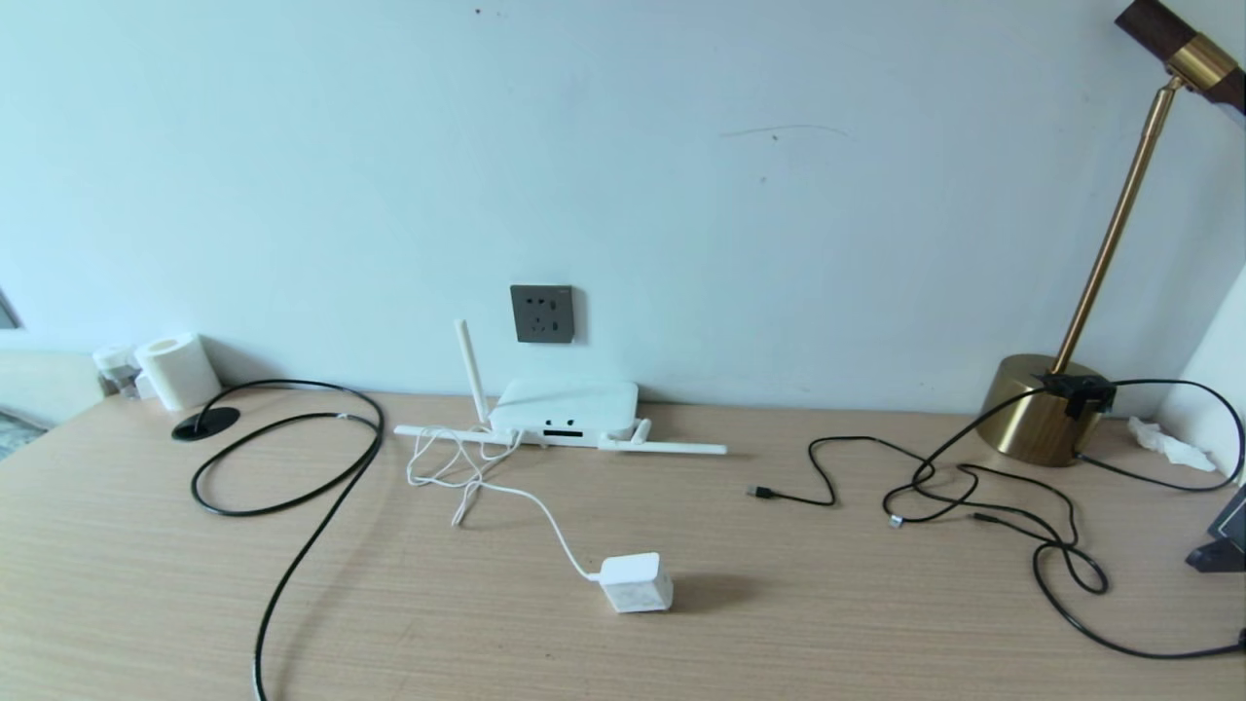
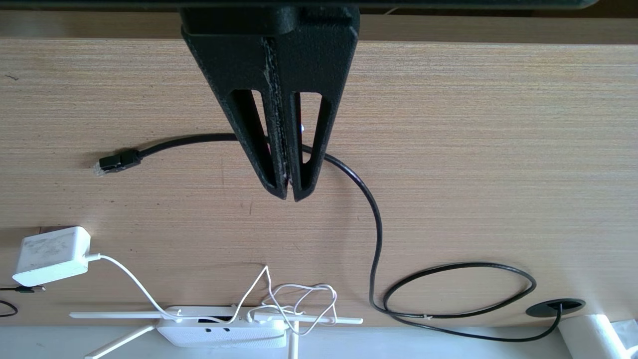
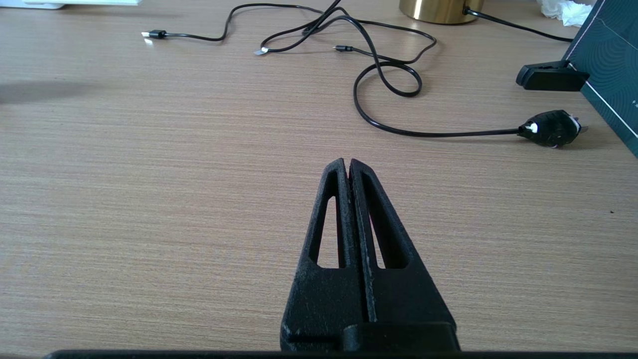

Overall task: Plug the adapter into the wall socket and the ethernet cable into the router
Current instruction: Pick up plug

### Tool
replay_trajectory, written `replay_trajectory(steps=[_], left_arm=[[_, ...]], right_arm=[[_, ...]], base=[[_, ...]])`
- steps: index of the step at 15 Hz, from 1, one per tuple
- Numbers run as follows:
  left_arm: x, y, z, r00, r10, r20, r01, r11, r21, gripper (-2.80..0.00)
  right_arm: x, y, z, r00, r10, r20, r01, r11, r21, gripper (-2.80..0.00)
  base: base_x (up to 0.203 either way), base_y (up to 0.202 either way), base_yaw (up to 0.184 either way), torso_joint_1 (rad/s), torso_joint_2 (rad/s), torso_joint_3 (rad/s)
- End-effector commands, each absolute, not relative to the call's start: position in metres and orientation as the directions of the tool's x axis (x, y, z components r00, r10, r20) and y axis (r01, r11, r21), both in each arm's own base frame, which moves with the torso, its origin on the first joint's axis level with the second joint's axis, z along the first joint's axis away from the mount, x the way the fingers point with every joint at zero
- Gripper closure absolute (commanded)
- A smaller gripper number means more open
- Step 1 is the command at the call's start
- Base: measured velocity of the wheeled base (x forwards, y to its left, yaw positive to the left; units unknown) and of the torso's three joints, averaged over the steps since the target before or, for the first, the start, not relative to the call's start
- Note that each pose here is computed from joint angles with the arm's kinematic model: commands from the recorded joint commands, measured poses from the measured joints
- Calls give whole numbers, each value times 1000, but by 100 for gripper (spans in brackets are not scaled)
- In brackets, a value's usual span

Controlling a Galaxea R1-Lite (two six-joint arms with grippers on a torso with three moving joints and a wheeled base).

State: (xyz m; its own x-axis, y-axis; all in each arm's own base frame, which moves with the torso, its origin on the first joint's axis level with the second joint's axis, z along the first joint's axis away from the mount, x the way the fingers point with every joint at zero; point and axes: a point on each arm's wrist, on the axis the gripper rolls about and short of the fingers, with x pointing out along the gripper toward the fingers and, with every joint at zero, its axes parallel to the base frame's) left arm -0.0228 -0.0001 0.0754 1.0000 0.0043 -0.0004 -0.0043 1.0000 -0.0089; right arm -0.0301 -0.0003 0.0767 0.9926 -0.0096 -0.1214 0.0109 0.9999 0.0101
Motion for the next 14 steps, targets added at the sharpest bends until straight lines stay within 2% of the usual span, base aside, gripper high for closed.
replay_trajectory(steps=[1, 8, 10, 12, 14], left_arm=[[-23, 0, 76, 1000, 5, -2, -5, 1000, -9, 0], [-23, 0, 75, 1000, -1, -6, 1, 1000, 23, 0], [-23, 0, 78, 1000, -7, 13, 6, 997, 71, 0], [-31, -1, 108, 994, -60, 94, 50, 993, 104, 0], [-24, -3, 141, 988, -146, 55, 139, 983, 119, 0]], right_arm=[[-30, 0, 77, 992, -9, -124, 11, 1000, 11, 0], [-30, 0, 77, 992, -9, -122, 11, 1000, 12, 0], [-30, 0, 77, 992, -9, -124, 11, 1000, 12, 0], [-30, 0, 77, 992, -9, -124, 11, 1000, 12, 0], [-30, 0, 77, 992, -9, -124, 11, 1000, 12, 0]], base=[[0, 0, 0, 0, 0, 0], [0, 0, 0, 0, 0, 0], [0, 0, 0, 0, 0, 0], [0, 0, 0, 0, 0, 0], [0, 0, 0, 0, 0, 0]])
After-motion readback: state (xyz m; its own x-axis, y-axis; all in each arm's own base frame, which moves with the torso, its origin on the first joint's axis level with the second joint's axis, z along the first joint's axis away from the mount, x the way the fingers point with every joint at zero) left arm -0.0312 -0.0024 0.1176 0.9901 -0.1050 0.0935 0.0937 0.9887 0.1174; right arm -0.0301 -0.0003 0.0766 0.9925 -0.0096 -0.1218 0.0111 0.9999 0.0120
